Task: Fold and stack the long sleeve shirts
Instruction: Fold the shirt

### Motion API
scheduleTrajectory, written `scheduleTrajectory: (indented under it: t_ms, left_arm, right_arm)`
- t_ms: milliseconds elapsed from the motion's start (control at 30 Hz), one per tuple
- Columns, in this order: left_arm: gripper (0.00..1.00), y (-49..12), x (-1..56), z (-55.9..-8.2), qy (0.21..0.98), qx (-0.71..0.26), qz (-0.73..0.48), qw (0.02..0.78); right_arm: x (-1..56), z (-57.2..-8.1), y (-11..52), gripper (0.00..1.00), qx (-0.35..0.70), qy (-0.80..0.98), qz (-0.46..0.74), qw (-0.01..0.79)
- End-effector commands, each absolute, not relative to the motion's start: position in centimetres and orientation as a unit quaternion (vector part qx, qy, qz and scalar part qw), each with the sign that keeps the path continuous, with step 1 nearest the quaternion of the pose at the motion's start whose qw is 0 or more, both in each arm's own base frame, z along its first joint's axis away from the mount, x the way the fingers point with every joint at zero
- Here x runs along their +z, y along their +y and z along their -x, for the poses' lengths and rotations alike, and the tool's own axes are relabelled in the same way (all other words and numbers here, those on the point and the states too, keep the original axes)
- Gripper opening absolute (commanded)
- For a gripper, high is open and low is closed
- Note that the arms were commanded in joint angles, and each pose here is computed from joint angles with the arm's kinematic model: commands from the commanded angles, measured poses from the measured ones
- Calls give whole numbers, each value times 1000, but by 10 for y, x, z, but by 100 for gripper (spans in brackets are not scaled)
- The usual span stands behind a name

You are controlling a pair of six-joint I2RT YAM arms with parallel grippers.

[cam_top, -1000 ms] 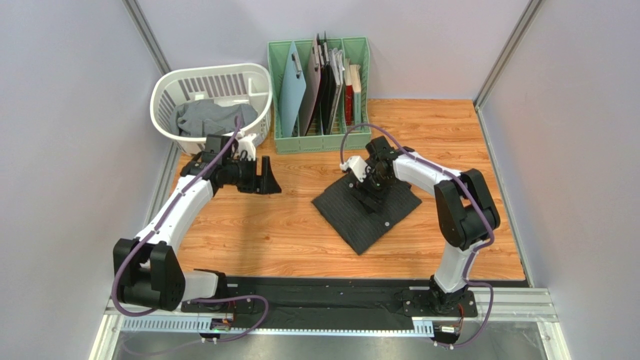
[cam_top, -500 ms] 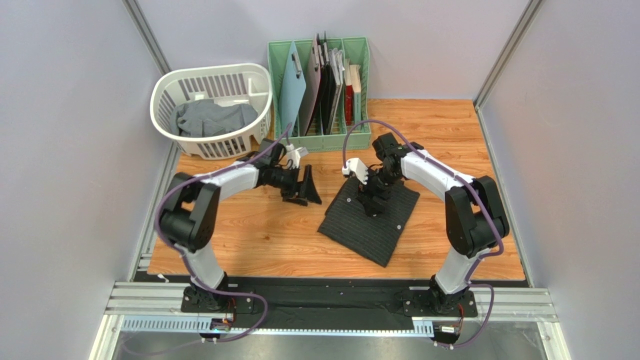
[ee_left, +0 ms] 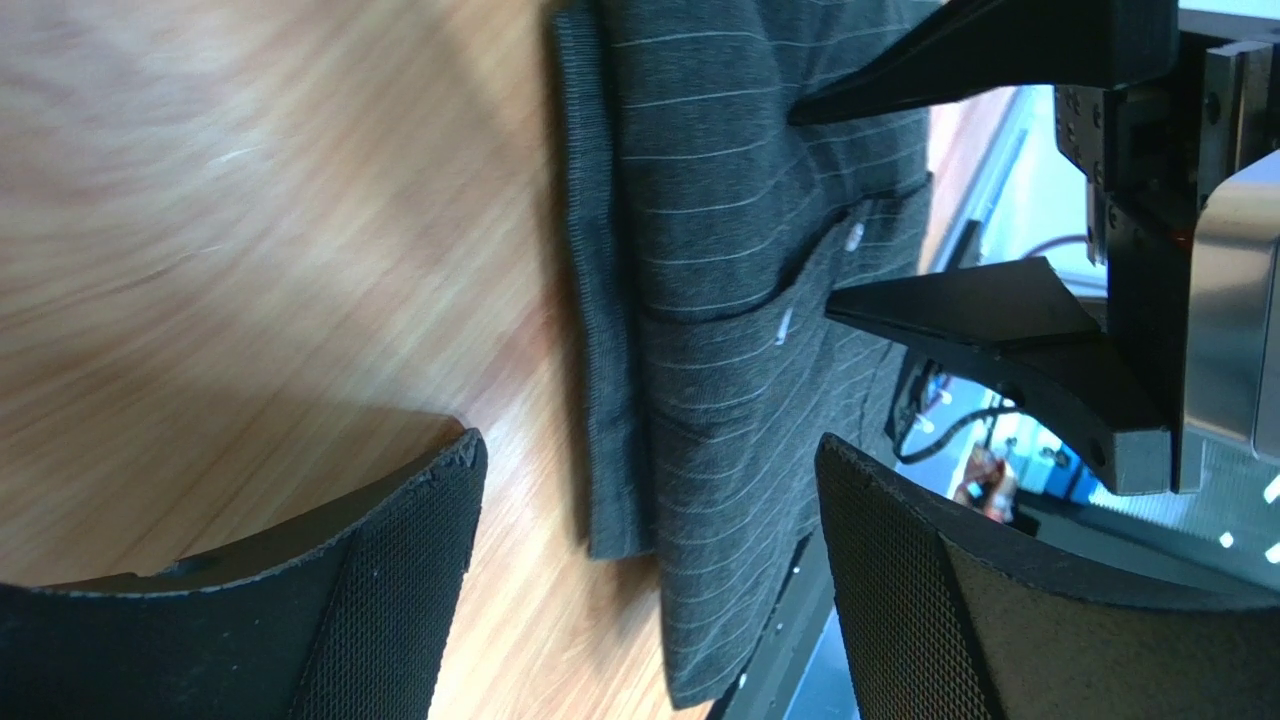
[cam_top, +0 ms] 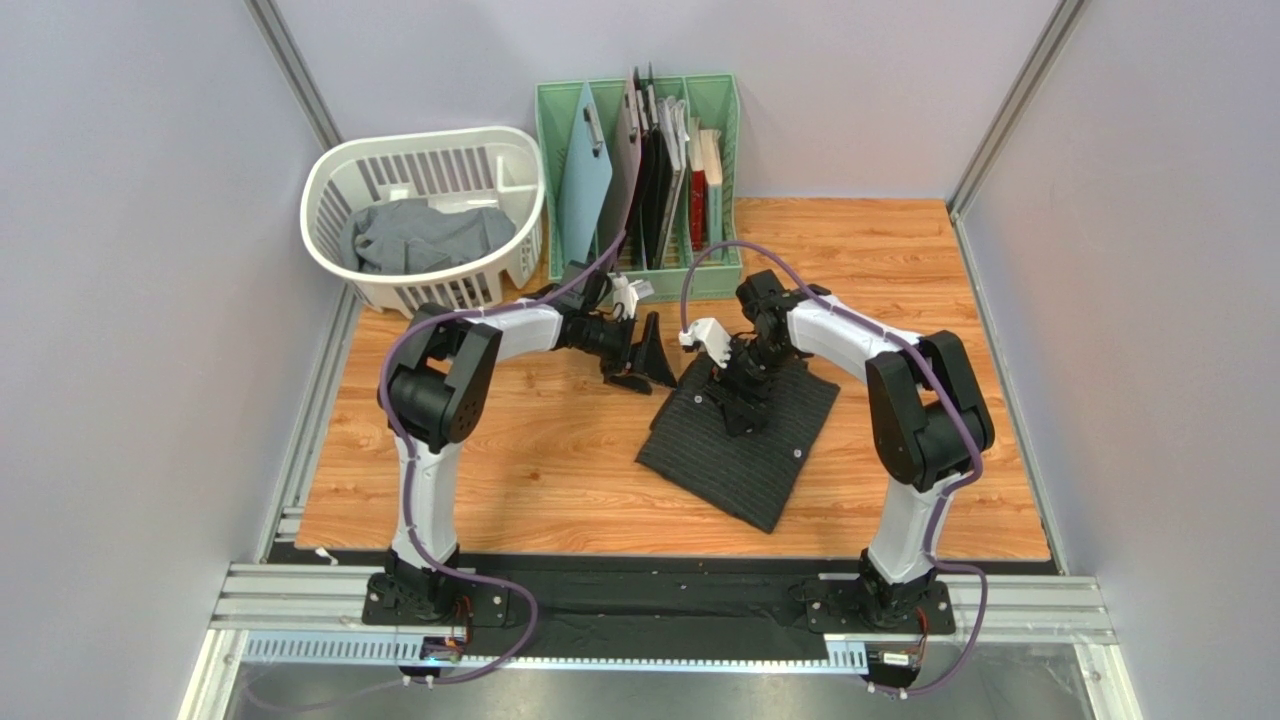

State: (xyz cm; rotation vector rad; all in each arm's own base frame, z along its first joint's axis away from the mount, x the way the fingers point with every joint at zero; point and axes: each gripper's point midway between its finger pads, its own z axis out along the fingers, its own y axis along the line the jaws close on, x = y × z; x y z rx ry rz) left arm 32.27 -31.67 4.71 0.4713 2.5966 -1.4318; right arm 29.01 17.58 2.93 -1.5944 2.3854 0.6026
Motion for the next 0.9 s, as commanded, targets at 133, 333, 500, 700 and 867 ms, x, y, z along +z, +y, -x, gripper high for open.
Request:
scheduleTrajectory:
  t_ms: [133,333,500,700,867]
  left_arm:
    - [86,-332,18,-312,865,-473,-164,41]
    - [85,-345,16,-305,859,-478,-180,24]
    - [82,-350,15,-301,858,-479,-185,15]
    - [69,-355,12,-299,856,-483,-181,10]
    - [58,-364,20,-295,853,-485,-193,20]
  right_arm:
    - [19,-296,172,74,191,813,542,92]
    - [19,-297,172,74,194,814,540,89]
    - [19,-297,172,74,196,814,539,89]
    - [21,-294,174,75,205,813,537,89]
    - [23,-291,178,75,214,814,532,89]
